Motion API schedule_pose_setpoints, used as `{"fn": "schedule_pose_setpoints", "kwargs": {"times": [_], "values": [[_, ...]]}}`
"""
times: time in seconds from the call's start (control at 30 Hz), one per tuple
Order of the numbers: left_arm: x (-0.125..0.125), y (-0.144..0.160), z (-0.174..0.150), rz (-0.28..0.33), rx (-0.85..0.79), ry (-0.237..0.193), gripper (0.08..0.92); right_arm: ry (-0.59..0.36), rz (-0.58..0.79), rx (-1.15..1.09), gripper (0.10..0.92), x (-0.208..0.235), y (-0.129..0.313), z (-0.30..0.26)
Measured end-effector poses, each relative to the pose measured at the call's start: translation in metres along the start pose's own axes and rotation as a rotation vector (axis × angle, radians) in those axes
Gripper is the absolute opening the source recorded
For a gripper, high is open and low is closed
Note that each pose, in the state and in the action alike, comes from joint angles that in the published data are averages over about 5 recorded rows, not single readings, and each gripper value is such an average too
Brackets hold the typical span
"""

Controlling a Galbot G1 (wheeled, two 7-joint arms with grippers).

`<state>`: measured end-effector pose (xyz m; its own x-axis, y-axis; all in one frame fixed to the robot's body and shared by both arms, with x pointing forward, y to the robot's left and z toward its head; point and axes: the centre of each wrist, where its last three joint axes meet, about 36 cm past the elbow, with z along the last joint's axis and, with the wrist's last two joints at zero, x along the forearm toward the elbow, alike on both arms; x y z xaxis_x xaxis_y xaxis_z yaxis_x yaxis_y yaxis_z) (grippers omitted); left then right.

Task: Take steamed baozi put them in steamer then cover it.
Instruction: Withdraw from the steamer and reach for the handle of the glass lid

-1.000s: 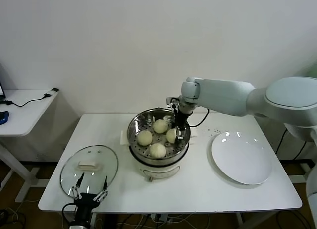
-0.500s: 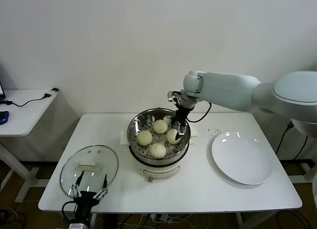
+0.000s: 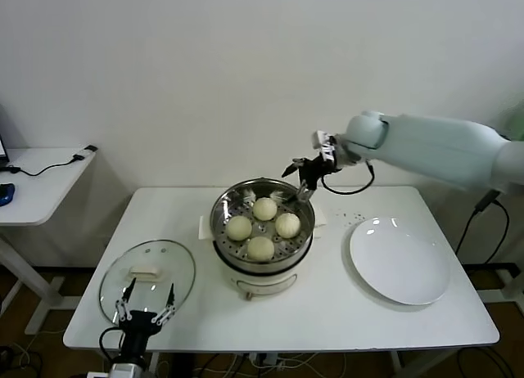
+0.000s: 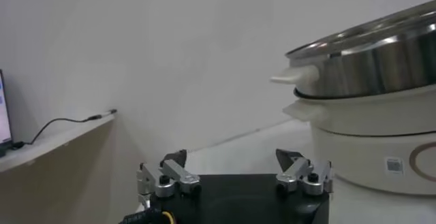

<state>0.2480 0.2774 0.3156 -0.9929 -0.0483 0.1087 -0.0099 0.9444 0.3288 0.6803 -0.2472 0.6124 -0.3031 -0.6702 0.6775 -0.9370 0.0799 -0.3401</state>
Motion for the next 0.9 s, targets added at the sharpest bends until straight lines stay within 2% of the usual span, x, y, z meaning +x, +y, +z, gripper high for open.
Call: {"fn": "schedule_pose_setpoints", "kwargs": {"times": [0.23, 0.43, 0.63, 0.9], "values": [[-0.003, 0.006, -0.006, 0.002, -0.008, -0.008, 0.823, -0.259, 0.244, -0.131, 0.823, 0.003, 0.056, 0.053], [-0.007, 0.013, -0.014, 0.008, -0.026, -0.014, 0.823, -0.432, 0.425, -0.275, 0.823, -0.001, 0.107, 0.09], [-0.011, 0.016, -0.022, 0.019, -0.068, -0.012, 0.823, -0.549, 0.55, -0.402, 0.823, -0.006, 0.16, 0.117], [-0.019, 0.025, -0.027, 0.02, -0.239, -0.013, 0.823, -0.632, 0.708, -0.54, 0.823, 0.003, 0.221, 0.15]]}}
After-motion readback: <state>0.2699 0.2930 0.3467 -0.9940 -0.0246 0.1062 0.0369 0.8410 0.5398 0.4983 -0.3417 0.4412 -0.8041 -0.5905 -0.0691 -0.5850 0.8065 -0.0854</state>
